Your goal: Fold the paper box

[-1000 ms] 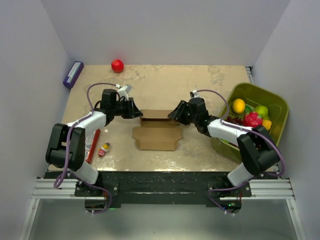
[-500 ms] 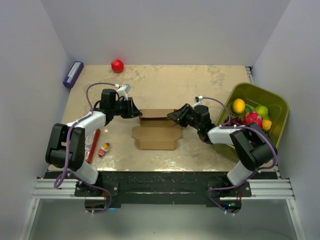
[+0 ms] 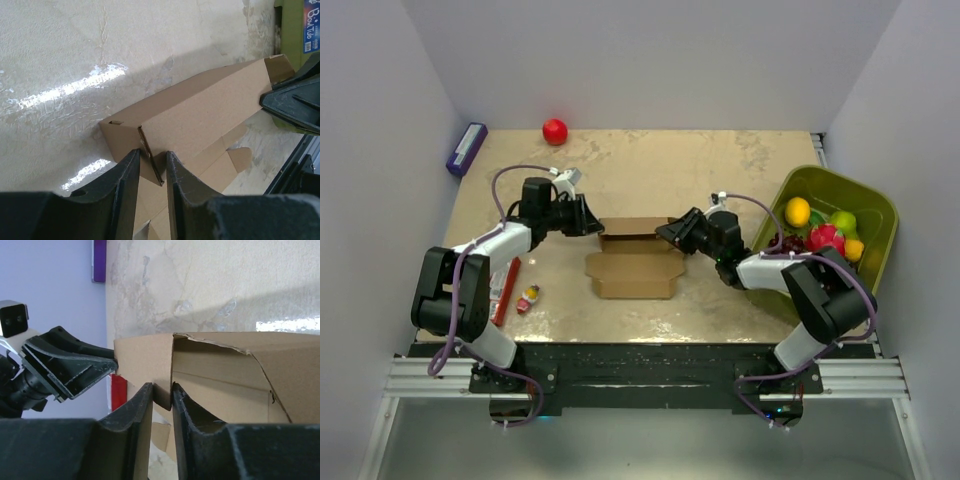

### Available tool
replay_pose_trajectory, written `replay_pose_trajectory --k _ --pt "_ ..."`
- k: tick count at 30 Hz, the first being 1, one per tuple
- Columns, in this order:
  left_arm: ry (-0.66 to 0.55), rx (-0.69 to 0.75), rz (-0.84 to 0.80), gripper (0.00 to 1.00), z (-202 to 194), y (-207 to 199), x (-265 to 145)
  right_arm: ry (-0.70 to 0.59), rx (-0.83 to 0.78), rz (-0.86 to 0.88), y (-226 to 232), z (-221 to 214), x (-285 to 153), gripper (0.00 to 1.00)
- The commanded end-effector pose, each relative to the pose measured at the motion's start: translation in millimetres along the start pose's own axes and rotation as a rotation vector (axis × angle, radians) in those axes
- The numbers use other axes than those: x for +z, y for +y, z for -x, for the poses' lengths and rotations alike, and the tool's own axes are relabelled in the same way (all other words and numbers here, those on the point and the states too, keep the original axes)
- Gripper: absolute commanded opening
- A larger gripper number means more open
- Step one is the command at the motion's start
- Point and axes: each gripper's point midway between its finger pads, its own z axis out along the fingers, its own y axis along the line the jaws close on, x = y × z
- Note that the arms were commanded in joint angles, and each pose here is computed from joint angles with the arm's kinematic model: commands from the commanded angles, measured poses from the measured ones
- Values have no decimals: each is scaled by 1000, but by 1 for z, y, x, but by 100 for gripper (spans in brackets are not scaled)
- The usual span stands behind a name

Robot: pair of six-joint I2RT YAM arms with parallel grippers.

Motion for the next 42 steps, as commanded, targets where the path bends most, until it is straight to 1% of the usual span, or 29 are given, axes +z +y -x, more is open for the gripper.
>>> replay_pose_trajectory --k 1,2,3,4,6,8,9,10,12,13,14,15,16,17,18,20,24,29,38,42 --pt "4 4 3 31 3 2 2 -46 -133 -27 0 10 -14 44" --pt "7 2 3 31 2 2 2 -67 -180 -51 -3 15 -17 49" --pt "6 1 2 31 3 2 2 -89 -210 -45 4 20 -24 52" --pt "5 1 4 31 2 2 2 -92 -230 -79 -2 20 -29 56" --pt "4 2 3 31 3 2 2 -134 -295 -123 -8 28 -40 57" --pt "4 1 6 31 3 2 2 -157 -365 -140 -4 32 -54 55" --pt "0 5 7 31 4 2 2 -186 -395 -170 -5 34 -57 54" --pt "1 5 8 31 4 2 2 -187 -425 -191 -4 33 -63 49" --pt "0 5 8 31 4 2 2 -185 -519 -214 3 26 -66 43" --pt "-1 8 10 31 4 2 2 -193 -552 -274 -4 26 -68 38" --pt "-2 10 12 31 5 2 1 -171 -600 -279 -1 17 -66 35" --pt "-5 13 14 31 6 2 1 -174 -619 -283 6 18 -64 33" --pt "-4 13 18 31 5 3 1 -158 -635 -329 -4 17 -62 30" --pt "-4 15 18 31 5 3 0 -150 -643 -354 -8 17 -59 27" --pt "-3 15 20 31 5 3 0 -159 -642 -363 -2 22 -56 23" --pt "-3 15 23 31 5 4 0 -124 -663 -447 -21 20 -51 19" --pt "-4 21 31 31 6 5 0 -147 -699 -542 -30 33 -40 11" --pt "-4 25 36 31 6 6 0 -168 -712 -601 -42 48 -30 9" --pt "-4 24 32 30 6 6 0 -138 -733 -644 -65 42 -3 5" --pt "-3 24 28 30 6 5 0 -127 -719 -584 -61 35 4 4"
